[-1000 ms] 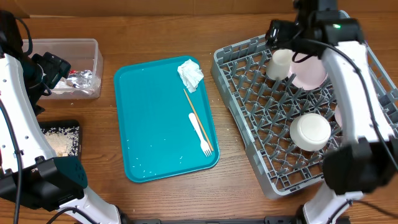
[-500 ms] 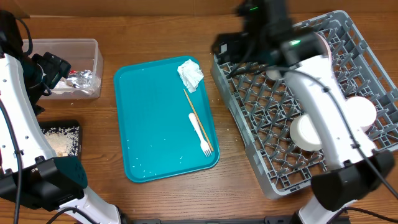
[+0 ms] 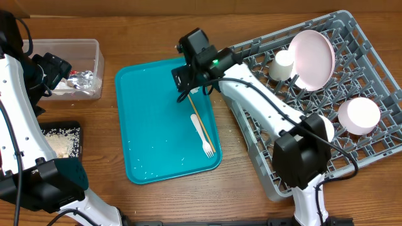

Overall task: Sort waste into correct bins and load items into the dishwasher rack
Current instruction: 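Release the cup and move the right gripper to the tray's fork, then lower the right gripper onto the wooden chopstick and close on it, then carry the chopstick right and lay it in the rack's left side, then move the right gripper back to the white plastic fork on the tray, then grasp the white fork with the right gripper and lift it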

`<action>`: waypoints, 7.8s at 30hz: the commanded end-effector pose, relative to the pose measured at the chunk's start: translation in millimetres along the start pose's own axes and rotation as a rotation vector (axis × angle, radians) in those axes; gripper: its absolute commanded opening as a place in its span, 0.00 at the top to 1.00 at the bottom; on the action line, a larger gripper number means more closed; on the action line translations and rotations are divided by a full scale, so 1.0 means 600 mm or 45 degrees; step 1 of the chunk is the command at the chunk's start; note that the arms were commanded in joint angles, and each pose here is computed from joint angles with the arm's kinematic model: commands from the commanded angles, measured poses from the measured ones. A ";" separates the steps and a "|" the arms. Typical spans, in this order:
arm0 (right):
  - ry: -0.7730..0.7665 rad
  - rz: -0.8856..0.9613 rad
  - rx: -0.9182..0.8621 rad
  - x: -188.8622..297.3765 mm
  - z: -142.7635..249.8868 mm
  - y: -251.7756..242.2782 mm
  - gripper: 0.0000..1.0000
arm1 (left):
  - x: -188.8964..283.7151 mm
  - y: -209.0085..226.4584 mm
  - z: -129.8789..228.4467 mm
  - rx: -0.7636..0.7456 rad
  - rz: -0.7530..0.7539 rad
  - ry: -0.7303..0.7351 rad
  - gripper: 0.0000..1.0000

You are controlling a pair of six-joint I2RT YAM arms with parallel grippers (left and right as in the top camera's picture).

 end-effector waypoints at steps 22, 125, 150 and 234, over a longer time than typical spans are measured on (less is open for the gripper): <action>0.393 -0.150 -0.063 -0.022 0.156 0.078 0.25 | 0.004 0.000 0.000 -0.027 -0.003 -0.018 0.00; 0.121 -0.098 0.021 0.218 0.107 -0.182 0.96 | 0.004 0.000 0.000 -0.027 -0.003 -0.018 0.00; 0.116 -0.124 -0.067 0.166 0.125 -0.185 0.33 | 0.004 0.000 0.000 -0.027 -0.003 -0.019 0.00; 0.514 0.020 0.044 -0.065 0.319 0.111 0.88 | 0.004 0.000 0.000 -0.027 -0.003 -0.018 0.00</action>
Point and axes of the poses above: each gripper's point midway between its finger pads, its own x axis back along the fingers, its own y axis along the line the jaws close on, z = x × y, the point moved 1 cm from there along x, back along the fingers, and after that the axes turned 12 degrees about x, right-handed, at the moved point
